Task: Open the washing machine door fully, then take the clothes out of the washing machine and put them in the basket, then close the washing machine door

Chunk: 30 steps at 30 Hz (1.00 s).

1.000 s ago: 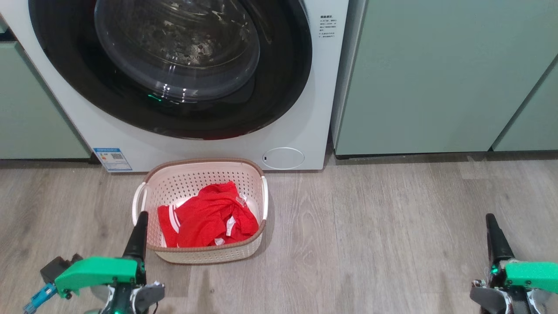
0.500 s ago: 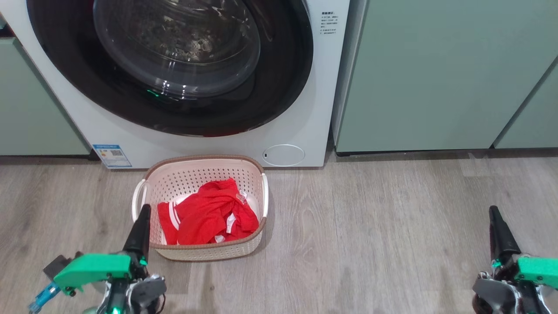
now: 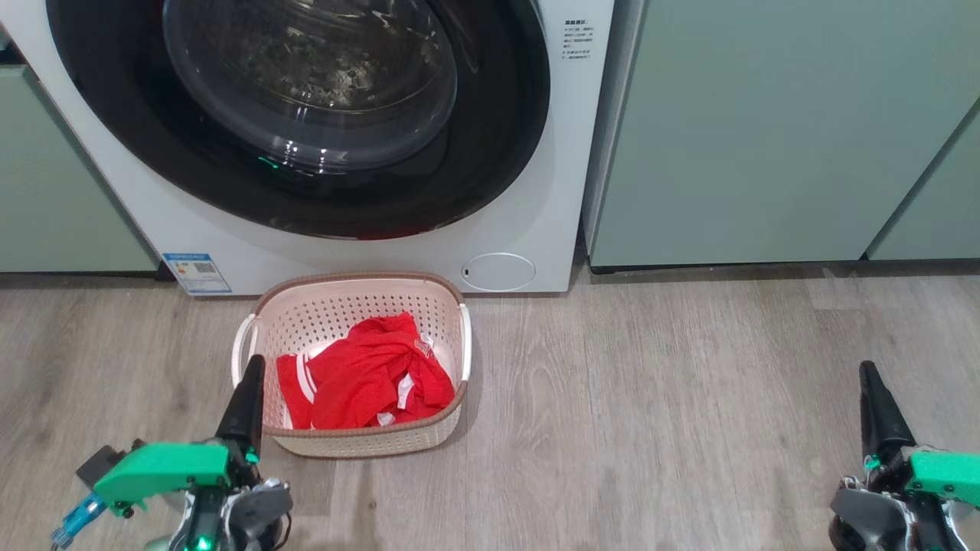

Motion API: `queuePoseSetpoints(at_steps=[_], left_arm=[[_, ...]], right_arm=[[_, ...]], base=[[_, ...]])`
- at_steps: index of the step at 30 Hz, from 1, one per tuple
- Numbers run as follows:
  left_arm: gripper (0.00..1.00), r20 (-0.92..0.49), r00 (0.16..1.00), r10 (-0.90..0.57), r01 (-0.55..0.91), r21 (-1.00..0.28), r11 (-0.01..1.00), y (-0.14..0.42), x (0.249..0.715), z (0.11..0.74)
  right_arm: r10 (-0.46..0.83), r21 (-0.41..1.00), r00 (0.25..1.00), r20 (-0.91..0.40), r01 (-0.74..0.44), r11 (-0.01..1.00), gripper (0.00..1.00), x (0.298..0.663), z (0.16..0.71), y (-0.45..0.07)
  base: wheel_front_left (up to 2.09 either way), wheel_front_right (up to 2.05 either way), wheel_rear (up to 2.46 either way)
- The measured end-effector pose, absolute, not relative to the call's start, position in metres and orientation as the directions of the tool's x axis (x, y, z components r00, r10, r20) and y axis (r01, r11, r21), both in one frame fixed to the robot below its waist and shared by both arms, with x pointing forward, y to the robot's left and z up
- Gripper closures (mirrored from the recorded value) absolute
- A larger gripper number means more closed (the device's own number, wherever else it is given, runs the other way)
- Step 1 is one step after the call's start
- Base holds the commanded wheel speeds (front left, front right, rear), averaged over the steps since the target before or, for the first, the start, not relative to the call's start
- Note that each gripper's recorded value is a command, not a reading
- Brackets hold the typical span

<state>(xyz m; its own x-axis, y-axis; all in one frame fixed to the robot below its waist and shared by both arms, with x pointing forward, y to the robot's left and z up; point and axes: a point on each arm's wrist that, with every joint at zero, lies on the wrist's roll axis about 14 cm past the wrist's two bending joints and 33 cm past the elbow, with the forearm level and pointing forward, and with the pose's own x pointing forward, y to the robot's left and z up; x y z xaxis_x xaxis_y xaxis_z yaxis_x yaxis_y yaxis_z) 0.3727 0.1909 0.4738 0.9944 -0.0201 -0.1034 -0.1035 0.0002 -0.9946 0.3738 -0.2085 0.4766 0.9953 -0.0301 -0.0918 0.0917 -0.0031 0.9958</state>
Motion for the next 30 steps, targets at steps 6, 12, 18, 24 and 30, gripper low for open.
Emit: queuePoseSetpoints(at_steps=[6,12,18,24,30], left_arm=[[1.00,-0.103,0.994,-0.020,-0.103,-0.995,0.000,0.1909,0.3727,0.4738],[1.00,-0.103,0.994,-0.020,-0.103,-0.995,0.000,0.1908,0.3727,0.4738],[1.00,-0.103,0.994,-0.020,-0.103,-0.995,0.000,0.1908,0.3727,0.4738],[1.00,-0.103,0.994,-0.020,-0.103,-0.995,0.000,0.1908,0.3727,0.4738],[1.00,-0.103,0.994,-0.020,-0.103,-0.995,0.000,0.1908,0.3727,0.4738]], right_arm=[[-0.030,0.996,0.995,-0.092,0.092,-0.003,1.00,0.3738,0.4767,-0.2086],[-0.030,0.996,0.995,-0.092,0.092,-0.003,1.00,0.3738,0.4767,-0.2086],[-0.030,0.996,0.995,-0.092,0.092,-0.003,1.00,0.3738,0.4766,-0.2085],[-0.030,0.996,0.995,-0.092,0.092,-0.003,1.00,0.3738,0.4766,-0.2085],[-0.030,0.996,0.995,-0.092,0.092,-0.003,1.00,0.3738,0.4766,-0.2085]], base=[[0.00,0.00,0.00],[0.00,0.00,0.00],[0.00,0.00,0.00],[0.00,0.00,0.00],[0.00,0.00,0.00]])
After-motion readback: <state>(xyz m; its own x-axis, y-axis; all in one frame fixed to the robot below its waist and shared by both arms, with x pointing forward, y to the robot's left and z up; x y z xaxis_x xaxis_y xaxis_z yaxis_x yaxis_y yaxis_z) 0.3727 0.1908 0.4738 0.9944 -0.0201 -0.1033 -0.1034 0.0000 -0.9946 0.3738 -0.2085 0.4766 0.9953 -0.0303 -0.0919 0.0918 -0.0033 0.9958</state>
